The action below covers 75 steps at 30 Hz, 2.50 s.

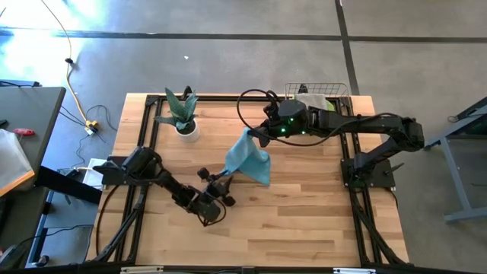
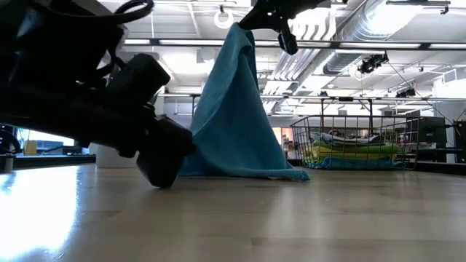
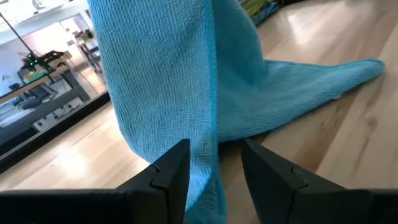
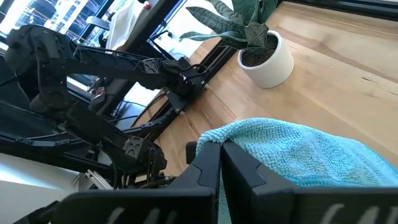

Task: Fold microfiber towels
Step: Fold the blue towel

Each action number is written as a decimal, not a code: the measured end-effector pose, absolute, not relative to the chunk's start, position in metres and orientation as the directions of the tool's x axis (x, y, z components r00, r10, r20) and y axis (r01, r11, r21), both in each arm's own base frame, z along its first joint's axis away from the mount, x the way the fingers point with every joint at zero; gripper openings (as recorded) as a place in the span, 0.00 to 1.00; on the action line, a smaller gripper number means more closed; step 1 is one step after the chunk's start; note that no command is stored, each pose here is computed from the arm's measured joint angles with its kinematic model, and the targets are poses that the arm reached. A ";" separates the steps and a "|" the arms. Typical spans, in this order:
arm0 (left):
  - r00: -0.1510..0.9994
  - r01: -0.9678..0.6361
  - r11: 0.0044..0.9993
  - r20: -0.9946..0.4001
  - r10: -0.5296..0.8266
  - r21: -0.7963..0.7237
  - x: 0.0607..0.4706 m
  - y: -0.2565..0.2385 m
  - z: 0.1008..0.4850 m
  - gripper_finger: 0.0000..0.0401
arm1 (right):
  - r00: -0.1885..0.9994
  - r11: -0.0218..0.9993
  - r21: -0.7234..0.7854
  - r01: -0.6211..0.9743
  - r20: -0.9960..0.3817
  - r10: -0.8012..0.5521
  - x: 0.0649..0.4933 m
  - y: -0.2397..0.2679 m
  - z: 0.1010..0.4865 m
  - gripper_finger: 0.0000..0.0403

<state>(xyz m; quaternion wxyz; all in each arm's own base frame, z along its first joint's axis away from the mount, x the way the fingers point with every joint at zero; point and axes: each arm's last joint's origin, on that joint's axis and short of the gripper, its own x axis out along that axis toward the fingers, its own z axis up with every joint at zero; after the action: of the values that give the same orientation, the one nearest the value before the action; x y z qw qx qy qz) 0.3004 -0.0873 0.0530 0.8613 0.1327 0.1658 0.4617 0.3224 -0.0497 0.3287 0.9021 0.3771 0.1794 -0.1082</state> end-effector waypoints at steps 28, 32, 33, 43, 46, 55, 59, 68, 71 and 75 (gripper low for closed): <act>0.407 -0.794 0.447 -0.187 0.894 0.411 0.297 -0.058 0.045 0.33 | 0.950 0.703 0.671 0.237 -0.313 -0.021 0.325 -0.049 0.355 0.00; 0.377 -0.815 0.400 -0.140 0.916 0.419 0.296 -0.057 0.045 0.30 | 0.930 0.697 0.662 0.276 -0.368 -0.018 0.323 -0.049 0.350 0.00; 0.368 -0.821 0.386 -0.127 0.921 0.422 0.296 -0.056 0.045 0.27 | 0.923 0.695 0.659 0.287 -0.383 -0.017 0.322 -0.049 0.348 0.00; 0.337 -0.835 0.345 -0.097 0.937 0.429 0.295 -0.053 0.045 0.01 | 0.913 0.694 0.654 0.301 -0.408 -0.012 0.322 -0.046 0.346 0.00; 0.334 -0.841 0.340 -0.091 0.938 0.421 0.295 -0.053 0.045 0.01 | 0.913 0.694 0.654 0.299 -0.409 -0.008 0.322 -0.046 0.346 0.00; 0.422 -0.742 0.433 -0.146 0.895 0.512 0.300 -0.059 0.090 0.00 | 0.896 0.692 0.666 0.277 -0.439 0.063 0.318 -0.044 0.344 0.00; 0.528 -0.689 0.542 -0.179 0.830 0.481 0.300 -0.064 0.137 0.00 | 0.890 0.696 0.678 0.235 -0.438 0.126 0.313 -0.035 0.348 0.00; 0.674 -0.594 0.693 -0.217 0.706 0.408 0.260 -0.064 0.223 0.00 | 0.872 0.757 0.618 0.212 -0.469 0.139 0.280 -0.011 0.367 0.00; 0.766 -0.496 0.814 -0.291 0.574 0.301 0.247 -0.058 0.239 0.00 | 0.865 0.774 0.597 0.211 -0.482 0.136 0.270 -0.007 0.371 0.00; 0.856 -0.362 0.921 -0.340 0.390 0.145 0.234 -0.048 0.257 0.00 | 0.831 0.819 0.533 0.213 -0.540 0.135 0.258 -0.005 0.370 0.00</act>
<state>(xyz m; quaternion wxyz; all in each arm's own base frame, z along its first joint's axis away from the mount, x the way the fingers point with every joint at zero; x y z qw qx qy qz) 0.2337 -0.0477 0.2570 0.9625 0.0379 0.1845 0.1954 0.2582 -0.0051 0.3698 0.9084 0.3004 0.2900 -0.0215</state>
